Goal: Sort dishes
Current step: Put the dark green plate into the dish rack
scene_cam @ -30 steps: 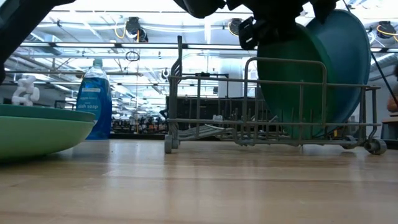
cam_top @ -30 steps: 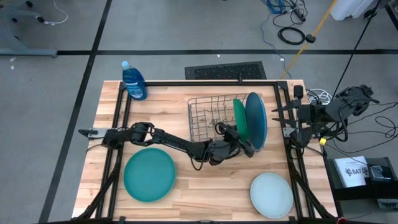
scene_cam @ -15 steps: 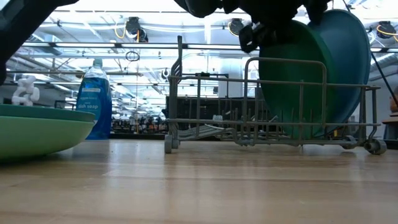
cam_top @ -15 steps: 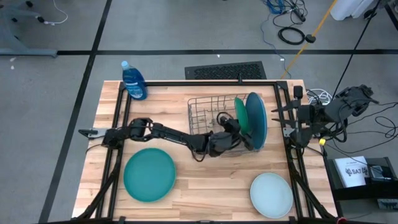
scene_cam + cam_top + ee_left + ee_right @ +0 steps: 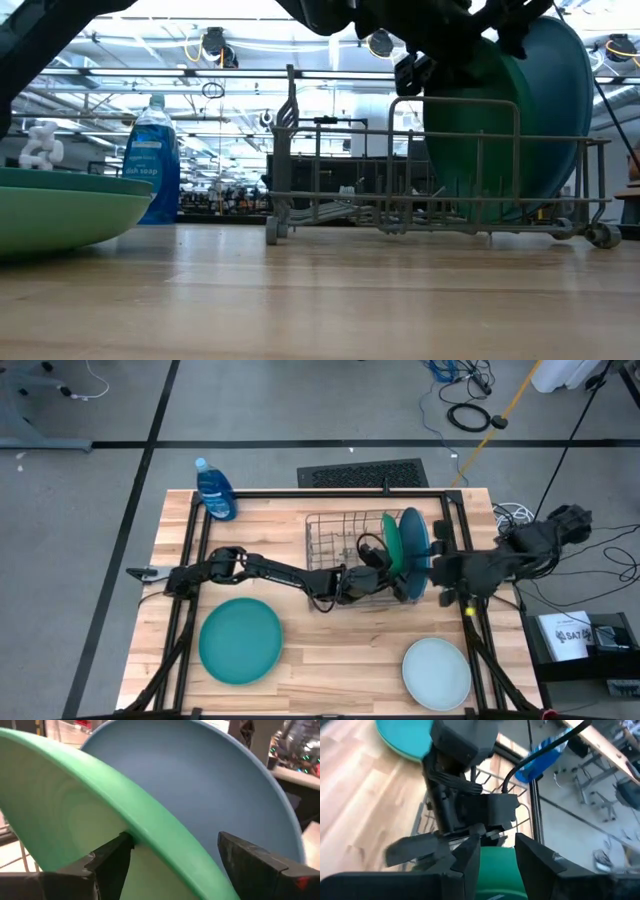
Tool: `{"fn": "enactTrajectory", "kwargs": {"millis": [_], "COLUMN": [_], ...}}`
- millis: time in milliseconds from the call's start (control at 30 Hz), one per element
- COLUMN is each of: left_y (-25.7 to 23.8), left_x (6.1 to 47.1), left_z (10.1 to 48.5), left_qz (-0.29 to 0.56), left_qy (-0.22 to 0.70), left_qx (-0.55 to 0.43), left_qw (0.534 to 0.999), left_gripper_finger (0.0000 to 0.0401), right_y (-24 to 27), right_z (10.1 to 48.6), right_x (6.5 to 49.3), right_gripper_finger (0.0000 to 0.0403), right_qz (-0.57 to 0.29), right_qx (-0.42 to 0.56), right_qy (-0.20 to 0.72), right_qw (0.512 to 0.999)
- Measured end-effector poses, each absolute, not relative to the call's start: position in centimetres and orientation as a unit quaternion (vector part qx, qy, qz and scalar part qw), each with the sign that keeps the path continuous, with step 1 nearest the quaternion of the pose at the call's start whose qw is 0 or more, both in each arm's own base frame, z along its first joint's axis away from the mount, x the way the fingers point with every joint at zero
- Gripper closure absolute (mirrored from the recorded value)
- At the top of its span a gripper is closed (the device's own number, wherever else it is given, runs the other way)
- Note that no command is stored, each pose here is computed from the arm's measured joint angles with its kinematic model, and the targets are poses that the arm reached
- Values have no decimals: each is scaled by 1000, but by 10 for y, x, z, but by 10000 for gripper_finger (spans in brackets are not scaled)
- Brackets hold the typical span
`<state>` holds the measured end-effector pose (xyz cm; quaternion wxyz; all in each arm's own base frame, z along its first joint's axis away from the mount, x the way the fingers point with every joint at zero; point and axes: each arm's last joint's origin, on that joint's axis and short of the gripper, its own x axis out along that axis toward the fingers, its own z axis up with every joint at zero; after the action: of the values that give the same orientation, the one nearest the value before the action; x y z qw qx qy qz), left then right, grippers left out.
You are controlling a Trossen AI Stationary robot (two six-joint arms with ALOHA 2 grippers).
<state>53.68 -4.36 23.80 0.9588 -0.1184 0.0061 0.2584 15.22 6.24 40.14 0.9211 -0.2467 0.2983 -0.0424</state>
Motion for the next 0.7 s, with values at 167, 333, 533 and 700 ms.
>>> {"fn": "enactTrajectory", "kwargs": {"millis": [167, 333, 533, 700], "left_y": [-49, -51, -53, -54], "left_x": [537, 537, 537, 538], "left_z": [238, 238, 238, 238], "left_qz": [247, 225, 209, 203], "left_qy": [15, 20, 27, 27], "left_qx": [-90, -79, -58, -58], "left_qw": [965, 971, 976, 977], "left_gripper_finger": [108, 108, 109, 109], "right_y": [56, 38, 25, 13], "right_z": [392, 389, 392, 383], "right_x": [172, 184, 192, 204], "right_gripper_finger": [287, 287, 287, 287], "right_qz": [-58, -130, -146, -146], "right_qx": [-199, -130, -91, -71], "right_qy": [334, 345, 330, 362], "right_qw": [919, 920, 928, 918]}}
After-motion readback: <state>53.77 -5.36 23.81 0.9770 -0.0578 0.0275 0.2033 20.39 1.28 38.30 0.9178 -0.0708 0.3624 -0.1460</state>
